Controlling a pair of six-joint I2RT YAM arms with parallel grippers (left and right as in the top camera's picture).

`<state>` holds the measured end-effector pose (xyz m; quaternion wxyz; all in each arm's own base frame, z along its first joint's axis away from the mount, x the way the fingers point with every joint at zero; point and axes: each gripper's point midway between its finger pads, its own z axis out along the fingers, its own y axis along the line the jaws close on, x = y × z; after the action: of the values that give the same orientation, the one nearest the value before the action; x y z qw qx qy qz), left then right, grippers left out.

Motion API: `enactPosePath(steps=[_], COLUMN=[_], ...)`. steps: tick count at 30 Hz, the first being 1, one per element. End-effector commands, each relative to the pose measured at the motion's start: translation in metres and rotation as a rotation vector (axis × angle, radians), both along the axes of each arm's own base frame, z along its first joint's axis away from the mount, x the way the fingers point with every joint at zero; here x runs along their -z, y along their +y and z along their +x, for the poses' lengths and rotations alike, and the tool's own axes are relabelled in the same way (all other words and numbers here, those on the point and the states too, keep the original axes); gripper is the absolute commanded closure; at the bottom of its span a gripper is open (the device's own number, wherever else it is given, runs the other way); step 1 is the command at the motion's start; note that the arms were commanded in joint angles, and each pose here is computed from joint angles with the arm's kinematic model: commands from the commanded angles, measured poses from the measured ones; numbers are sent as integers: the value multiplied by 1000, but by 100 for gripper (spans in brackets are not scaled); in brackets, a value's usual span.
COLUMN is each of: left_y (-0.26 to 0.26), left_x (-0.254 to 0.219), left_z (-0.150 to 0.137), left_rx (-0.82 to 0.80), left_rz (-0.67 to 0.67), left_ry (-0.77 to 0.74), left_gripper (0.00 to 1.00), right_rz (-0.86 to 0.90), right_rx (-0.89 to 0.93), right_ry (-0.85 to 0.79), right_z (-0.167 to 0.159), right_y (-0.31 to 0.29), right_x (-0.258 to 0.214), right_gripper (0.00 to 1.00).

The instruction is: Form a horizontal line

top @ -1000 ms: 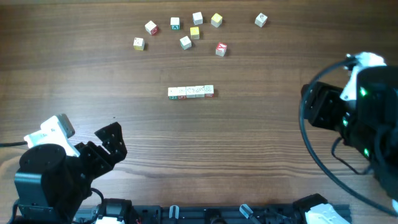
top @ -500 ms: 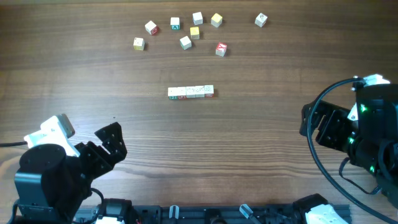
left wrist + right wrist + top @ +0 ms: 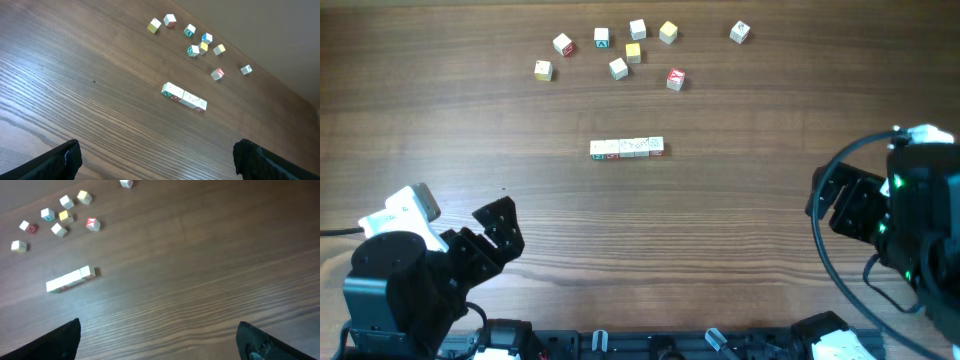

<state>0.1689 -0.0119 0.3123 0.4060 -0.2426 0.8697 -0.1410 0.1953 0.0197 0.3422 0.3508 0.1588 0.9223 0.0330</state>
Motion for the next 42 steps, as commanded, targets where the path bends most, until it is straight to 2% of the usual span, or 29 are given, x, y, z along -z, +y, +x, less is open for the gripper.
enactPosePath(steps=[1, 9, 12, 20, 25, 34, 42], left_y=[0, 0, 0, 0, 0, 0, 0], left_x=[-1, -1, -1, -1, -1, -1, -1], left_z=[0, 0, 0, 0, 0, 0, 0], left_rx=[6, 6, 6, 7, 6, 6, 6], left_rz=[10, 10, 10, 10, 10, 10, 10], left_ry=[-3, -3, -3, -3, -3, -3, -3], left_gripper=[0, 0, 0, 0, 0, 0, 0], right_rz=[4, -4, 8, -30, -60, -148, -149], right_rx=[-3, -271, -315, -317, -344, -350, -329], right_ry=[-117, -473, -620, -1041, -1240, -1389, -1334], right_z=[-4, 28, 31, 13, 1, -3, 15], right_y=[-5, 23, 27, 22, 24, 22, 18], right_x=[5, 20, 16, -16, -26, -1, 38], right_gripper=[0, 0, 0, 0, 0, 0, 0])
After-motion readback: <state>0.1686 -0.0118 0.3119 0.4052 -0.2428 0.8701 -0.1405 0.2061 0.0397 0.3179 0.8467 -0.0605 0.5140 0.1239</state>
